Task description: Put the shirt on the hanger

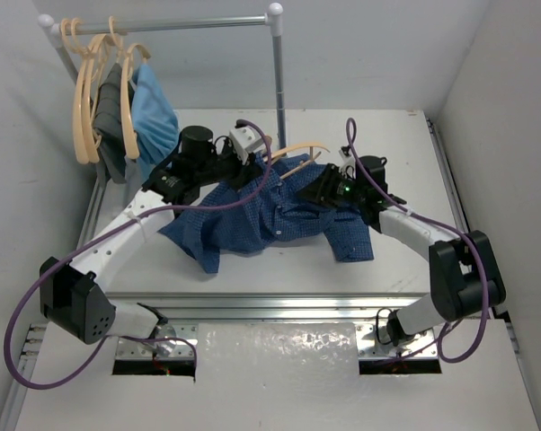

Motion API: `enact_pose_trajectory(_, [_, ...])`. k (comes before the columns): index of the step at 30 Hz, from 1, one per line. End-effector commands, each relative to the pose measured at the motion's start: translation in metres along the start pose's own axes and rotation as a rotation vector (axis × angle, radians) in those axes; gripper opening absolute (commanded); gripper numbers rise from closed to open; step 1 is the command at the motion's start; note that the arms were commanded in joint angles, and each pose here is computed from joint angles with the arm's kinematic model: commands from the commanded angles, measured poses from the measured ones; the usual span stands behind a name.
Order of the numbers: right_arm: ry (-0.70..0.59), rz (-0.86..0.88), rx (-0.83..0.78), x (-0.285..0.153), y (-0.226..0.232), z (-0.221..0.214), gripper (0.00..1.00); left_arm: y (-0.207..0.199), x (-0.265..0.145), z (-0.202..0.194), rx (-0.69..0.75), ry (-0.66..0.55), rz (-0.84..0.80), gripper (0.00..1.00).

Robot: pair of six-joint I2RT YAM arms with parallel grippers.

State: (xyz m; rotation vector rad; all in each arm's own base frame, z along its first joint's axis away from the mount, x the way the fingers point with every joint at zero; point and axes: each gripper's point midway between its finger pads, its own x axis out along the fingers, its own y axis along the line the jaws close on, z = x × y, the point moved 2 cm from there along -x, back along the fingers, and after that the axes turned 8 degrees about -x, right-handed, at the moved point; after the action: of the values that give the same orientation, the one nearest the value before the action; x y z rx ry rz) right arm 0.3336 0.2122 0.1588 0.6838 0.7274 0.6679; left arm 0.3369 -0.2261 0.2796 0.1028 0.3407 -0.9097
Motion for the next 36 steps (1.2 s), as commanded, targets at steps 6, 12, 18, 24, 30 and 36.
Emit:
enact_pose_trajectory(6, [0.014,0.015,0.030,0.004,0.004,0.003,0.14,0.014,-0.015,0.043,-0.019,-0.160,0.114,0.00])
enact_pose_trajectory(12, [-0.011,-0.094,0.140,-0.012,-0.034,0.018,0.00,0.003,-0.023,0.043,0.016,-0.146,0.020,0.00])
enact_pose_trajectory(18, [-0.075,-0.176,0.194,-0.053,-0.082,0.054,0.00,-0.022,-0.042,0.031,0.109,-0.113,-0.134,0.00])
enact_pose_trajectory(24, [-0.097,-0.190,0.120,-0.068,-0.089,0.070,0.00,-0.034,-0.048,0.017,0.185,-0.076,-0.199,0.00])
enact_pose_trajectory(30, [-0.100,-0.236,-0.018,-0.082,-0.085,0.086,0.00,-0.022,-0.047,-0.005,0.318,0.004,-0.163,0.00])
enact_pose_trajectory(36, [-0.037,-0.437,-0.205,-0.105,-0.095,0.101,0.00,-0.013,-0.044,-0.024,0.393,0.079,-0.149,0.00])
